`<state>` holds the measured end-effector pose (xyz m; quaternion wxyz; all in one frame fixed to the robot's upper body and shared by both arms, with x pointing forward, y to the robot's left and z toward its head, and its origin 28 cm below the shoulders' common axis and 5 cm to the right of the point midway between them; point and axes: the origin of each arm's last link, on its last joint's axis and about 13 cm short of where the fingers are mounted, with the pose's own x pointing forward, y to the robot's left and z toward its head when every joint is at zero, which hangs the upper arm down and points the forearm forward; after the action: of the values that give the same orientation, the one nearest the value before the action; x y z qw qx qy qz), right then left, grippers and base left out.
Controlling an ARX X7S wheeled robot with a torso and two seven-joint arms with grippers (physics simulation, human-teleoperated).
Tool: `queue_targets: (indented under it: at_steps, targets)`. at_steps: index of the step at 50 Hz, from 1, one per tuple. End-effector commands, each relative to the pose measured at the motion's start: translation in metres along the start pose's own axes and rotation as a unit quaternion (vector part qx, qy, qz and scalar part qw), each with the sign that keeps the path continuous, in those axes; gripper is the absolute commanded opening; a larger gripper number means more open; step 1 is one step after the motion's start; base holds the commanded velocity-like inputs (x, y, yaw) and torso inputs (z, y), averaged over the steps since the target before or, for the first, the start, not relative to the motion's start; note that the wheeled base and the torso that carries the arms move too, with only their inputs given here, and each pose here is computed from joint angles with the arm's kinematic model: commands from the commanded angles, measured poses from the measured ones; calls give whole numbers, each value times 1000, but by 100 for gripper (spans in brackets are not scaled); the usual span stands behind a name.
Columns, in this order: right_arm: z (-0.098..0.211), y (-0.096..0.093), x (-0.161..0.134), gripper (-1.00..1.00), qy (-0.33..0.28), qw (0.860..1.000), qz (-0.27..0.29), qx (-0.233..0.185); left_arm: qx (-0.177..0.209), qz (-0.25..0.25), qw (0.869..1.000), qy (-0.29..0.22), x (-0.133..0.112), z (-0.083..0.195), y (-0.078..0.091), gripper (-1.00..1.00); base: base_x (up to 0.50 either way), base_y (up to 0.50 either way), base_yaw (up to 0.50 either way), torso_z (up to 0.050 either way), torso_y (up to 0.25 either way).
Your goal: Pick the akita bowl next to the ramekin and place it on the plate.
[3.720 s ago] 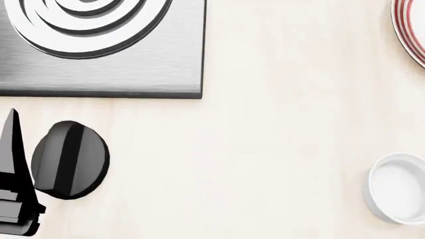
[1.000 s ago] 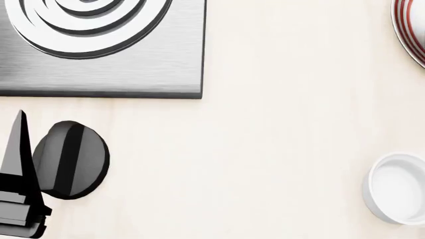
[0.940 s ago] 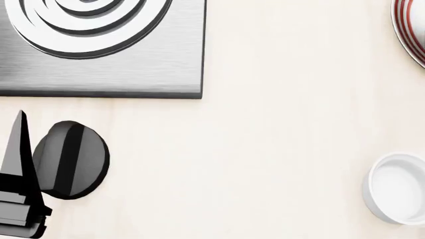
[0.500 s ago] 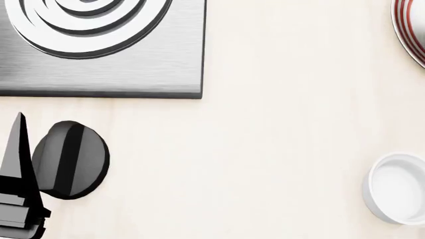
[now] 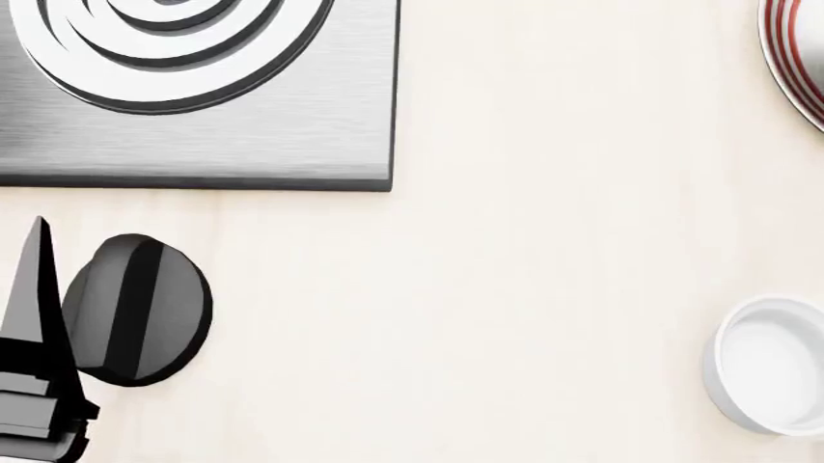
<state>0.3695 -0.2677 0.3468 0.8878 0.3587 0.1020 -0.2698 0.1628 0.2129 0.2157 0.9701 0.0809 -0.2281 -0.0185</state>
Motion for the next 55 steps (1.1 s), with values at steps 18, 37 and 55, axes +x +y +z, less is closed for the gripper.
queue_targets:
  at_steps: [18,37,55]
  targets:
    - [7,44,-47,100,-321,847,-86,-415,0,2,1000,4,-1,-2,1,100,0,0,0,0,0]
    - [-24,26,-85,100,-398,819,-22,-413,-2,6,1000,1,-2,-2,1,100,0,0,0,0,0]
    - [-58,4,-101,100,-461,783,12,-417,-4,5,1000,1,-1,0,0,100,0,0,0,0,0]
